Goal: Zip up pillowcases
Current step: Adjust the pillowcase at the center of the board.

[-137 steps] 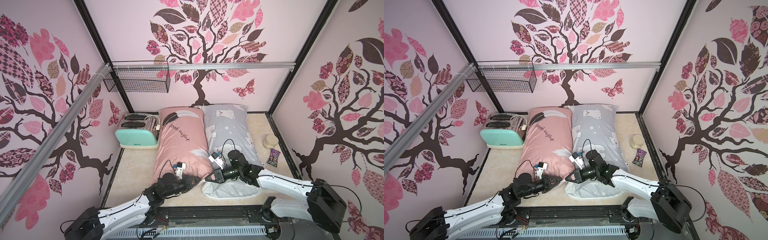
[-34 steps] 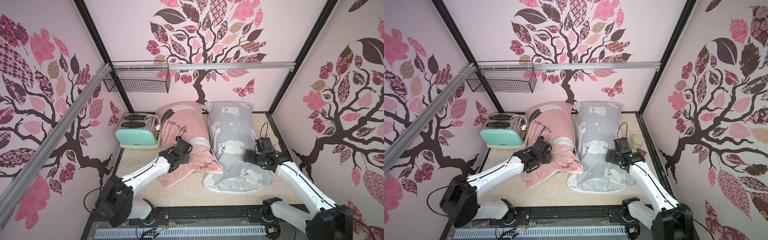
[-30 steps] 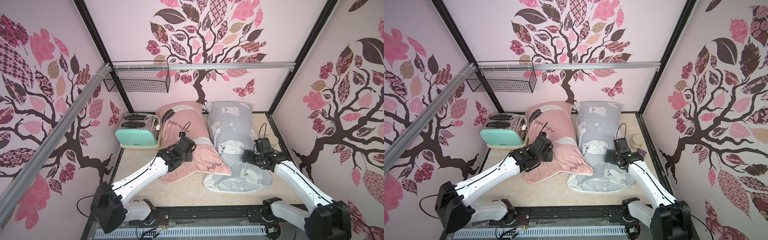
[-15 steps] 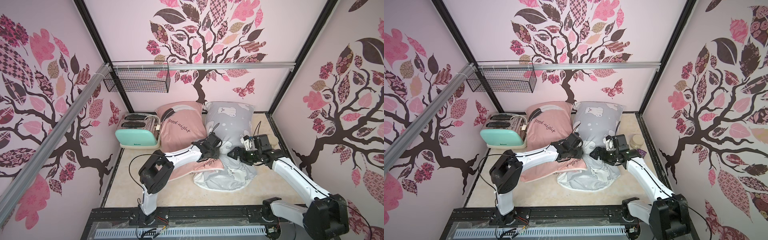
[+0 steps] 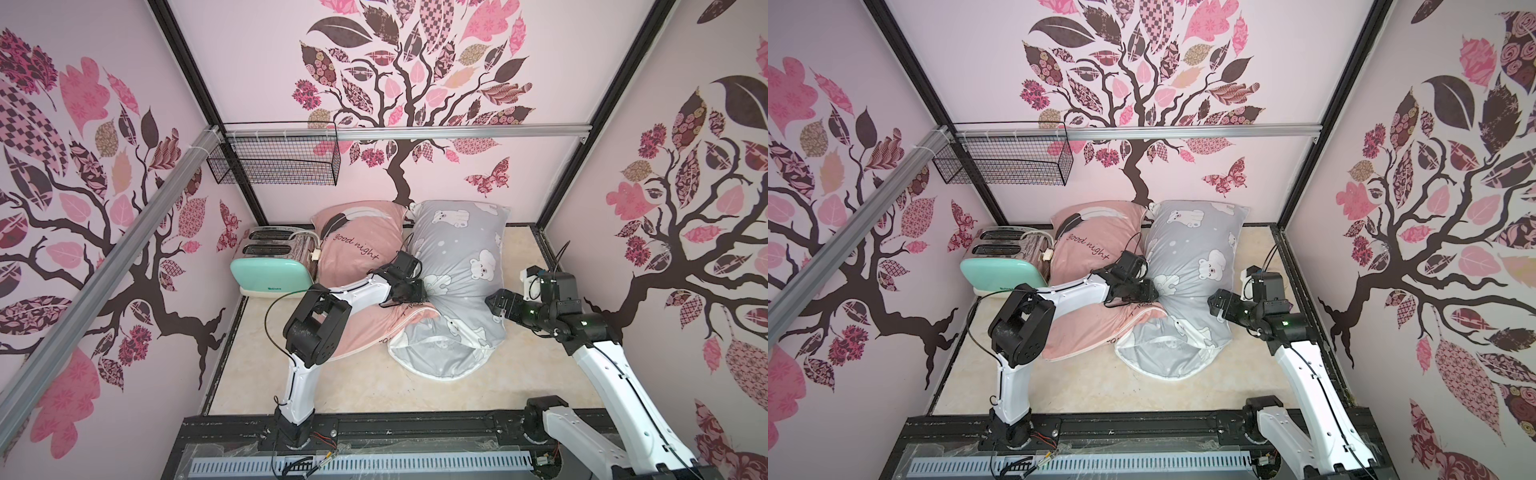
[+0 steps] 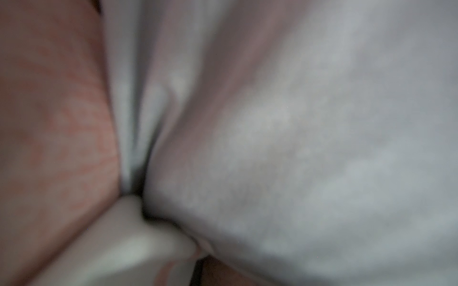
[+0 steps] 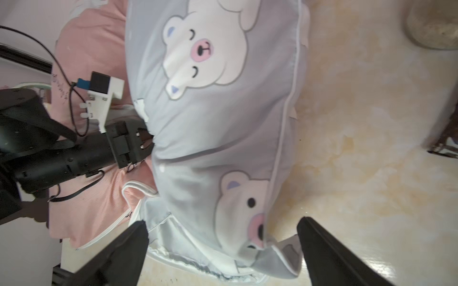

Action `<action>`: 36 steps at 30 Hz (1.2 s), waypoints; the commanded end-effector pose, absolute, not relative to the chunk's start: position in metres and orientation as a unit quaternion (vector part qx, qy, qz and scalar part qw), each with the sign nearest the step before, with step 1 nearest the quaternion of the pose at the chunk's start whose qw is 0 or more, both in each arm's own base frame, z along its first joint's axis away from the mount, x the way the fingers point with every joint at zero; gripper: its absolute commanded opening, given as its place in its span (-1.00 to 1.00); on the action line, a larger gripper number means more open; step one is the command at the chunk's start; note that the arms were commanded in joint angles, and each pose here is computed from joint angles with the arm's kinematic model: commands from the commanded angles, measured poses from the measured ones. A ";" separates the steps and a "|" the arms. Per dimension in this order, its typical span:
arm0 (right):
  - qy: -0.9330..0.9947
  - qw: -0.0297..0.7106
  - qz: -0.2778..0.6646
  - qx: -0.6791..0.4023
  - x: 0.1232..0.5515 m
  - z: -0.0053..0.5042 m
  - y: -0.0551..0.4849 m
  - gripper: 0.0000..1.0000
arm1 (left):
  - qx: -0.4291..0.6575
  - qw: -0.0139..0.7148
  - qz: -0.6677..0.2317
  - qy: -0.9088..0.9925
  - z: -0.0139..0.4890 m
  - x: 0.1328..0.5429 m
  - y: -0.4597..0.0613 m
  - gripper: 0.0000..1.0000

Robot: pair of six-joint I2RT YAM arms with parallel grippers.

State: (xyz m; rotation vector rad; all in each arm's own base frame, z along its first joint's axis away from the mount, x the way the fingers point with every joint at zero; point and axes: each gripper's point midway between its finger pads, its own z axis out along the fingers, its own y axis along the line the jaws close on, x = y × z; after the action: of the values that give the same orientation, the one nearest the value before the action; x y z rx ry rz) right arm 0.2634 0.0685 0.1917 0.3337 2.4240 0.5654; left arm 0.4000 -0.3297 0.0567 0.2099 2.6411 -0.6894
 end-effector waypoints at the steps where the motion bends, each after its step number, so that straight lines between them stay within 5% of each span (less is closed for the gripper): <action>1: 0.930 0.267 0.222 0.119 0.256 0.164 0.075 0.99 | -0.009 0.173 -0.070 0.982 -0.034 0.427 -0.203 -0.18; 10: 0.912 0.224 0.338 0.059 0.242 0.148 0.117 0.99 | -0.006 0.180 -0.060 0.982 -0.022 0.452 -0.178 -0.19; 15: 0.928 0.272 0.240 0.085 0.255 0.133 0.083 1.00 | -0.008 0.180 -0.051 0.982 -0.020 0.468 -0.166 -0.23; 21: 0.871 0.329 0.365 -0.003 0.269 0.163 0.130 1.00 | -0.008 0.174 -0.045 0.984 -0.021 0.473 -0.154 -0.25; 36: 0.834 0.351 0.420 -0.064 0.302 0.154 0.160 0.99 | -0.027 0.191 -0.074 0.978 -0.005 0.484 -0.149 -0.35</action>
State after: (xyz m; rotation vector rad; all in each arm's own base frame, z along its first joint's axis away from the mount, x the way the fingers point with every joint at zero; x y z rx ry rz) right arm 0.2923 0.1470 0.1316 -0.0759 2.2686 1.0155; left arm 0.4381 -0.2680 0.0544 0.1843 2.7376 -0.7282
